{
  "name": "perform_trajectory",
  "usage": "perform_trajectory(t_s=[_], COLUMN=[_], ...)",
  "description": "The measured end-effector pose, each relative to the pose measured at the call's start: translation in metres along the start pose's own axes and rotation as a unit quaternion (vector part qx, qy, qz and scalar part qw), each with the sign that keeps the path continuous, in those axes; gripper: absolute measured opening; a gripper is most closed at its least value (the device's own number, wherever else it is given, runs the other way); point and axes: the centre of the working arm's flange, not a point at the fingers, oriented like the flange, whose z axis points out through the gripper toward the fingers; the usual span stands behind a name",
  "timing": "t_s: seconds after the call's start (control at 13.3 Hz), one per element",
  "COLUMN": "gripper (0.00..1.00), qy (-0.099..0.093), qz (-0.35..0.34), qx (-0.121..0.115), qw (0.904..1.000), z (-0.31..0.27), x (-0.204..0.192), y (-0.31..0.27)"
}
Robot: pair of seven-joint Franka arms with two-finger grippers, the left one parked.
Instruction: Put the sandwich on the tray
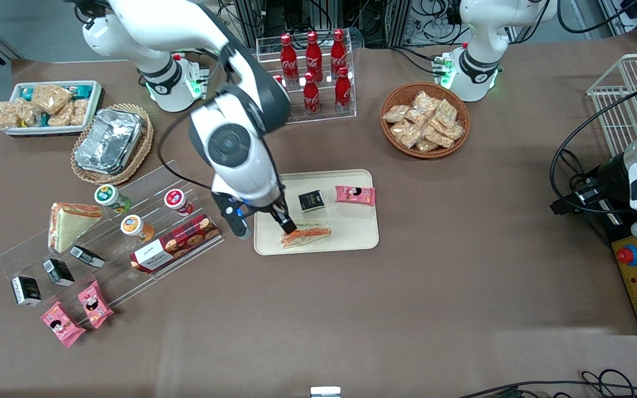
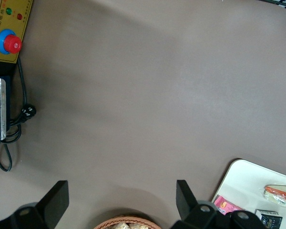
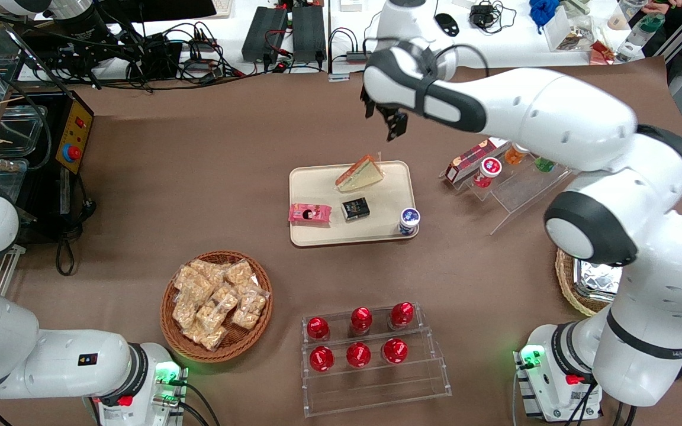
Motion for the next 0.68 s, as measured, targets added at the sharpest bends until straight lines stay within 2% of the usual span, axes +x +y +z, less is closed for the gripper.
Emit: perform_trajectory(t_s=[0.15,0.3,0.38,0.68], gripper=[1.00,1.00,1.00,1.00], qy=[0.019,0.053,0.061,0.066], qz=[-0.075,-0.148,-0.182,-0.315], qx=[-0.002,-0.006,-0.005,0.024], qw=[0.9970,0.9876,0.9813,0.9465], z=[-0.042,-0.079,-0.094,-0.139], x=[0.031,0.065,0.086,0.194], y=[0.017,0.042,0.059,0.167])
